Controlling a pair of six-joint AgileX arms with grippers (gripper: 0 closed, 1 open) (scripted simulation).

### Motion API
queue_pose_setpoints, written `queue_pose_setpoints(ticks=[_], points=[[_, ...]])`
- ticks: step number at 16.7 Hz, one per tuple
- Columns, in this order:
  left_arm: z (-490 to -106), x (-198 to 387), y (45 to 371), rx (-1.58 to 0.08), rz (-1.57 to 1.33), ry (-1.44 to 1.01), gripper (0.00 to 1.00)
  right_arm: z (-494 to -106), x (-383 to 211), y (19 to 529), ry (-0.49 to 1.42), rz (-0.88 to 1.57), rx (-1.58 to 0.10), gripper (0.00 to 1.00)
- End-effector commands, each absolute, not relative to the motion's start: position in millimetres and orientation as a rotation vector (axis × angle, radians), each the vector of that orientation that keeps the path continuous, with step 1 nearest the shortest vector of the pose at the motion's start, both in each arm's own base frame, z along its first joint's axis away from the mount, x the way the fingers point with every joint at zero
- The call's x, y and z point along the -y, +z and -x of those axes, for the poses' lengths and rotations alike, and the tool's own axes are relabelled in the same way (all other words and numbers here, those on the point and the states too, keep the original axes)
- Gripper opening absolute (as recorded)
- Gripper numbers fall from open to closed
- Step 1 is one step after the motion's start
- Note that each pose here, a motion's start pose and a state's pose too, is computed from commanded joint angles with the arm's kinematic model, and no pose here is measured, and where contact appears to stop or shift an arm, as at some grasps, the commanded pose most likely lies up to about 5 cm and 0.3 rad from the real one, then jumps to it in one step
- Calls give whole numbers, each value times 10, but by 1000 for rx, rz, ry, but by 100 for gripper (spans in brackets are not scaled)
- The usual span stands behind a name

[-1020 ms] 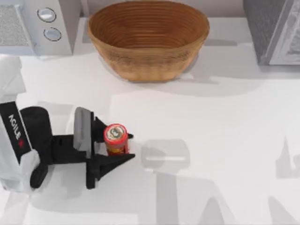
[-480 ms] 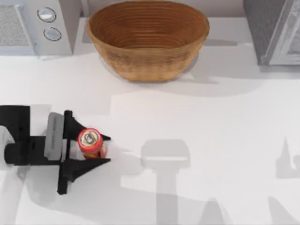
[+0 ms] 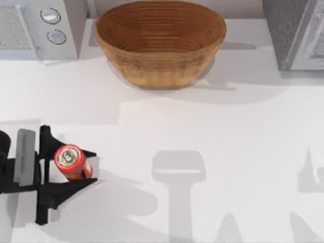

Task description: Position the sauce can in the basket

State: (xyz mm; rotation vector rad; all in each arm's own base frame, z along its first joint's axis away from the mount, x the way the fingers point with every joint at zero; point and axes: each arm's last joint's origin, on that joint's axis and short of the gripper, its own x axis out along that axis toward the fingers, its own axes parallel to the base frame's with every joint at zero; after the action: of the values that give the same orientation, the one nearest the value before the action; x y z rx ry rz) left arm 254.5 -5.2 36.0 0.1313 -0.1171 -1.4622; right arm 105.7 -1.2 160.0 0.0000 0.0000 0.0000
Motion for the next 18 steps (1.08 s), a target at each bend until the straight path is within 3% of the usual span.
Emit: queue_pose_setpoints(ticks=[10, 18], points=[[-2048, -58, 855, -12, -10, -1418, 0, -1057, 12, 1600, 0, 0, 0, 100], [-1993, -63, 924, -40, 7, -1426, 0, -1057, 12, 1600, 0, 0, 0, 100]])
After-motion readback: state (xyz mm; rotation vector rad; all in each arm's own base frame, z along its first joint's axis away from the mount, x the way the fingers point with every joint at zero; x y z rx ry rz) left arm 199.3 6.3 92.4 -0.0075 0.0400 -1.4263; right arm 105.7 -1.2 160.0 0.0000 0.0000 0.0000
